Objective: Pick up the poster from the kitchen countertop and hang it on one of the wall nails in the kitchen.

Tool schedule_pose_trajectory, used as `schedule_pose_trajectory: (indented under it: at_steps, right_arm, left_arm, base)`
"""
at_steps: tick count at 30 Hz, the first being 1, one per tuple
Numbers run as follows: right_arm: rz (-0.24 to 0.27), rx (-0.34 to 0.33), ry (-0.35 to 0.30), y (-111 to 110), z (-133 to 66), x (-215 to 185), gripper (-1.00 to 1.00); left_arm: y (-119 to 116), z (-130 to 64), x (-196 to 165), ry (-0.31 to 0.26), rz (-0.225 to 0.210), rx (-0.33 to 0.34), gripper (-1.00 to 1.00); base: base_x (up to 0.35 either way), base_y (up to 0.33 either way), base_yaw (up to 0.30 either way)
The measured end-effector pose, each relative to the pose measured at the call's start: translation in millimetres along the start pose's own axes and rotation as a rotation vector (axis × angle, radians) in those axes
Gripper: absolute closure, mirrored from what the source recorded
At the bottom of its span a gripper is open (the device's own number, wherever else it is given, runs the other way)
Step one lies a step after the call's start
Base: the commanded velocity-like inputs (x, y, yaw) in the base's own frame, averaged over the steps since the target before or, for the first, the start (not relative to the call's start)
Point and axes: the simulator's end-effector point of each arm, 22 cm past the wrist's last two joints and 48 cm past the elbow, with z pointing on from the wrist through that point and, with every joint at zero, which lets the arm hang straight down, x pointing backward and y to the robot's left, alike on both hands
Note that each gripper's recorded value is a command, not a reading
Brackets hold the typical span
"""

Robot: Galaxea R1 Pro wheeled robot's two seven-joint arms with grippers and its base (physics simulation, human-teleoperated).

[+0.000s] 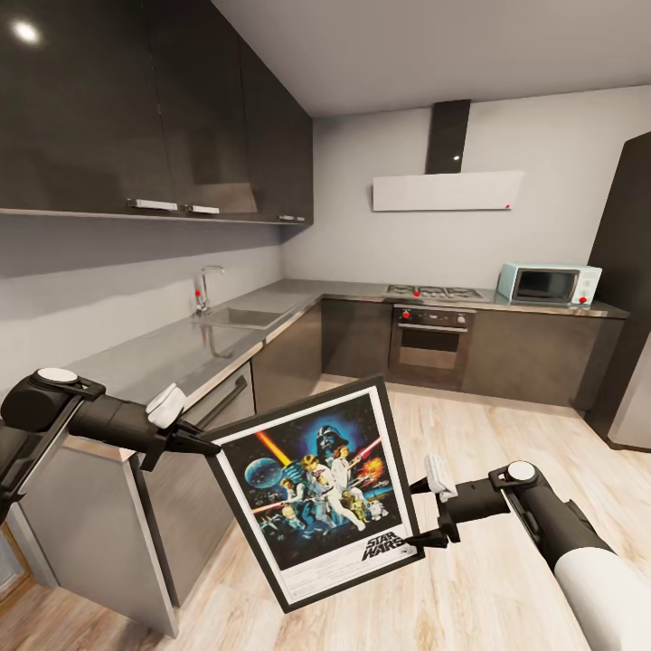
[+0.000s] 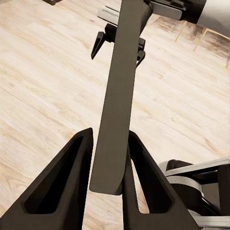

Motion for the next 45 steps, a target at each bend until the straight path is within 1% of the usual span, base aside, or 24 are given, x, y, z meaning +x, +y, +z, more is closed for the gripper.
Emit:
schedule_pose_trajectory:
  at_steps: [11, 14, 19, 32, 38, 45]
  right_arm:
    - [-0.003, 0.001, -0.001, -0.3, -0.3, -0.9, -1.0]
    - [-0.02, 0.001, -0.002, -0.2, -0.5, -1.5, -1.0]
    - [-0.031, 0.001, -0.004, -0.2, -0.6, -1.7, -1.0]
    - [-0.039, 0.0, -0.005, 0.1, -1.3, -1.4, -1.0]
    - [-0.04, -0.001, -0.004, 0.4, -2.0, -0.8, -1.0]
    - [-0.042, -0.001, -0.003, 0.4, -2.2, -0.6, -1.0]
  left_arm:
    - [0.1, 0.0, 0.1, 0.0, 0.0, 0.0, 1.0]
    - [0.1, 0.0, 0.1, 0.0, 0.0, -0.001, 1.0]
    - [0.1, 0.0, 0.1, 0.0, 0.0, -0.001, 1.0]
    - [0.2, -0.2, 0.0, 0.0, 0.0, -0.001, 1.0]
    - [3.9, -9.7, -7.0, -0.03, 0.003, -0.021, 1.0]
    - [4.5, -11.5, -7.9, -0.034, 0.004, -0.025, 1.0]
  base:
    - [0.0, 0.0, 0.0]
    - [0.0, 0.0, 0.0]
    - [0.0, 0.0, 0.0]
    - [0.0, 0.0, 0.0]
    - [0.0, 0.0, 0.0]
    - [0.0, 0.0, 0.0]
